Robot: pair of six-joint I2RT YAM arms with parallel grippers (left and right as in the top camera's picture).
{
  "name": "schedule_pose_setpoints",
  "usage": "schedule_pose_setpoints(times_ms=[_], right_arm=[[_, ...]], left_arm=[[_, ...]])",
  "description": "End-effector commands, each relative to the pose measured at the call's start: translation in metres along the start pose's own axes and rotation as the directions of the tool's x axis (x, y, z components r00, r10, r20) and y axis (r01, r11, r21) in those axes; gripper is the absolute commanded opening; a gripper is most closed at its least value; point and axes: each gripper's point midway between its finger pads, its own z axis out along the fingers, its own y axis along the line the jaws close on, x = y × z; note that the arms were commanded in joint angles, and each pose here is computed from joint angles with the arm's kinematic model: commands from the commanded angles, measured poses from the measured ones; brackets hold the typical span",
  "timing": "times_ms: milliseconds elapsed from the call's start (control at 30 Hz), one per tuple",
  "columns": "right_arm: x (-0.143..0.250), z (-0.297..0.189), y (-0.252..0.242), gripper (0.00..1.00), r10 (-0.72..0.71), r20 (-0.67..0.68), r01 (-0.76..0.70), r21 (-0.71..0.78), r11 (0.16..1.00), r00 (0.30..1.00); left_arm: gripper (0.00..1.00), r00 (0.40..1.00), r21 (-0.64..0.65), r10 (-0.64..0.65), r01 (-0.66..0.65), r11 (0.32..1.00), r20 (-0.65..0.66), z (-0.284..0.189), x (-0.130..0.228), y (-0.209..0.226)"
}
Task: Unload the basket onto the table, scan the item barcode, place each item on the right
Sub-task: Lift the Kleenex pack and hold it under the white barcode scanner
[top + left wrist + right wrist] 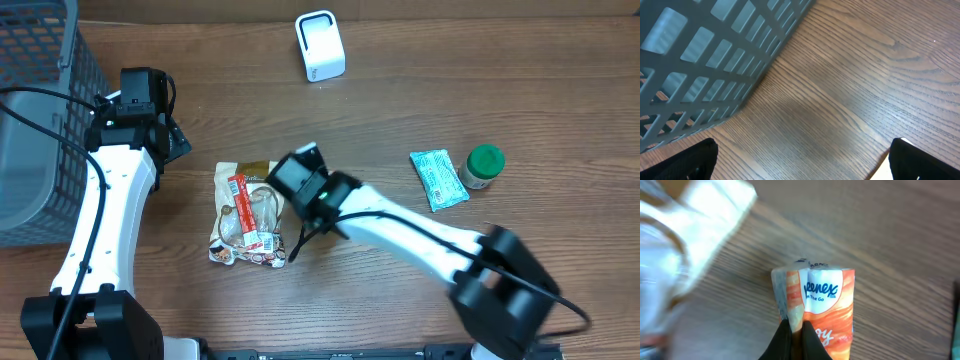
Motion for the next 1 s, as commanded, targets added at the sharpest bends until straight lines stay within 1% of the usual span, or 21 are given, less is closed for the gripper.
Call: schedule_pose_setpoints(times_ms=[0,233,333,400,467,667,767,833,967], right_arm=[[-0.035,-0.054,-0.002,0.03,0.119,0.041,-0.108,-0.211,0.972,0.992],[-0.059,-0.092,-0.026,0.03,0.221,-0.013,-0.208,-0.4,0.893,0.975],[-0.075,-0.107,-0.032,0.03,0.244,-0.024,-0.221,-0.515,0.828,0.969],[-0.085,-0.117,-0.039,0.03,0.281,-0.031,-0.25,-0.56,0.79,0.959],[-0.101,-0.131,-0.054,0.03,0.332,-0.018,-0.283,-0.568,0.773,0.943],[-0.145,-0.183,-0.092,0.03,0.396,0.06,-0.29,-0.582,0.76,0.916],[-0.169,-0.204,-0.101,0.03,0.416,0.081,-0.275,-0.634,0.723,0.906],[-0.181,-0.208,-0.102,0.03,0.422,0.092,-0.26,-0.667,0.699,0.902],[-0.199,-0.19,-0.107,0.03,0.441,0.086,-0.261,-0.7,0.664,0.893]], left_arm=[[1.0,1.0,-0.004,0.014,-0.014,1.0,0.018,-0.003,-0.006,-0.001],[1.0,1.0,-0.004,0.014,-0.014,1.0,0.018,-0.003,-0.006,-0.001],[1.0,1.0,-0.004,0.014,-0.014,1.0,0.018,-0.003,-0.006,-0.001],[1.0,1.0,-0.004,0.014,-0.014,1.0,0.018,-0.003,-0.006,-0.001],[1.0,1.0,-0.004,0.014,-0.014,1.0,0.018,-0.003,-0.006,-0.001],[1.0,1.0,-0.004,0.014,-0.014,1.0,0.018,-0.003,-0.006,-0.001],[1.0,1.0,-0.004,0.014,-0.014,1.0,0.018,-0.003,-0.006,-0.001],[1.0,1.0,-0.004,0.014,-0.014,1.0,0.018,-0.003,-0.006,-0.001],[1.0,1.0,-0.004,0.014,-0.014,1.0,0.018,-0.003,-0.006,-0.001]])
